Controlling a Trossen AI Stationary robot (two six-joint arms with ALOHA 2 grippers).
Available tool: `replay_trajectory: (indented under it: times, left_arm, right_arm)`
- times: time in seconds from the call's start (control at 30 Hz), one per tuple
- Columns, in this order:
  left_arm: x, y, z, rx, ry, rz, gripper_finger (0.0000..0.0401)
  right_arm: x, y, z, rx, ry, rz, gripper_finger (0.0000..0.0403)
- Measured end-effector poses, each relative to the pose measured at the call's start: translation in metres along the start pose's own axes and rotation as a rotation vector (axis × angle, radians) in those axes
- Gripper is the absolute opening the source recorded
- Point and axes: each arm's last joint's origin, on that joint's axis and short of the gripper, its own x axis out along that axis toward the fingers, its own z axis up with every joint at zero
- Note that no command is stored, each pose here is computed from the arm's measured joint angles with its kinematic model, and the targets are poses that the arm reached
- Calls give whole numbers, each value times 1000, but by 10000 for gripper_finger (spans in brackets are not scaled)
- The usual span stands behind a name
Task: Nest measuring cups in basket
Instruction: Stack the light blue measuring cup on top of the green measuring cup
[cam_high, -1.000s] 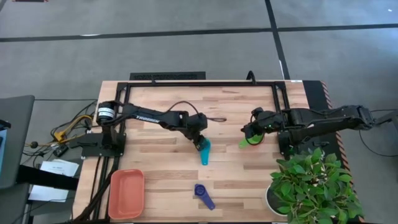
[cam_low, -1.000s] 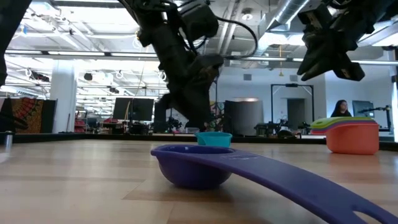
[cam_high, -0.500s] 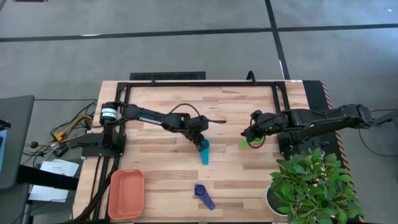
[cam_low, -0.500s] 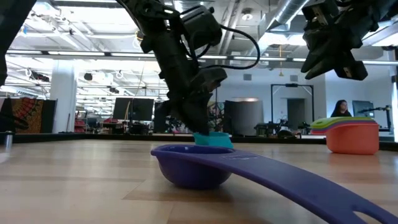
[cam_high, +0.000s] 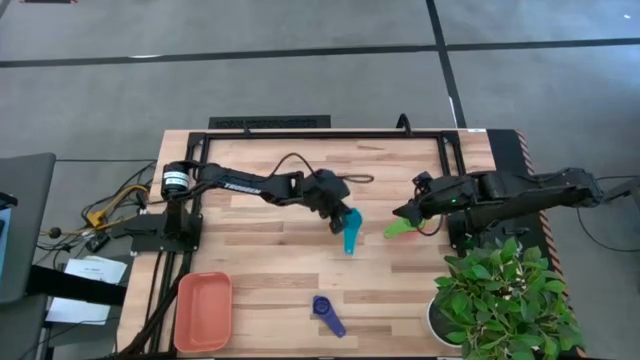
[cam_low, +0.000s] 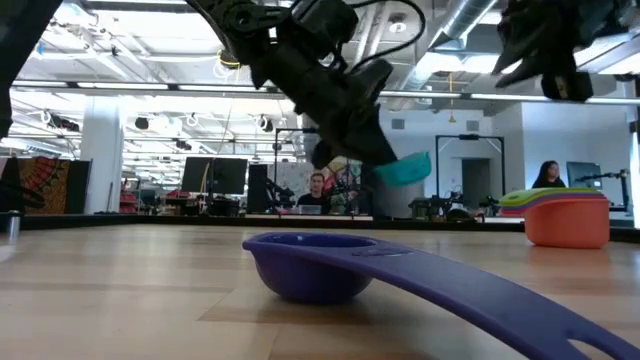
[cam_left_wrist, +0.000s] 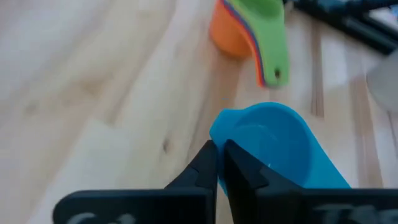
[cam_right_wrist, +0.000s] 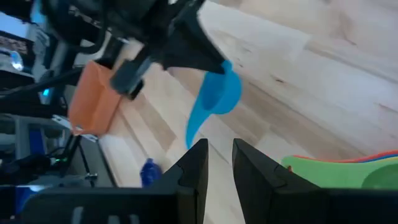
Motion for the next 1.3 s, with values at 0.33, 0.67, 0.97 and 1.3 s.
replay_trajectory:
  times: [0.33, 0.67, 0.97, 1.3]
  left_arm:
    - [-7, 23, 55, 21, -165, 54, 1]
    - [51, 13, 100, 113, -57, -39, 0]
    - [90, 15, 113, 186, -42, -173, 0]
    - [116, 19, 109, 197, -136, -224, 0]
  right_arm:
    - [-30, 7, 9, -31, -26, -66, 97]
    - [-31, 14, 9, -25, -16, -49, 97]
    - [-33, 18, 0, -3, 10, -28, 97]
    - [-34, 21, -5, 30, -4, -19, 97]
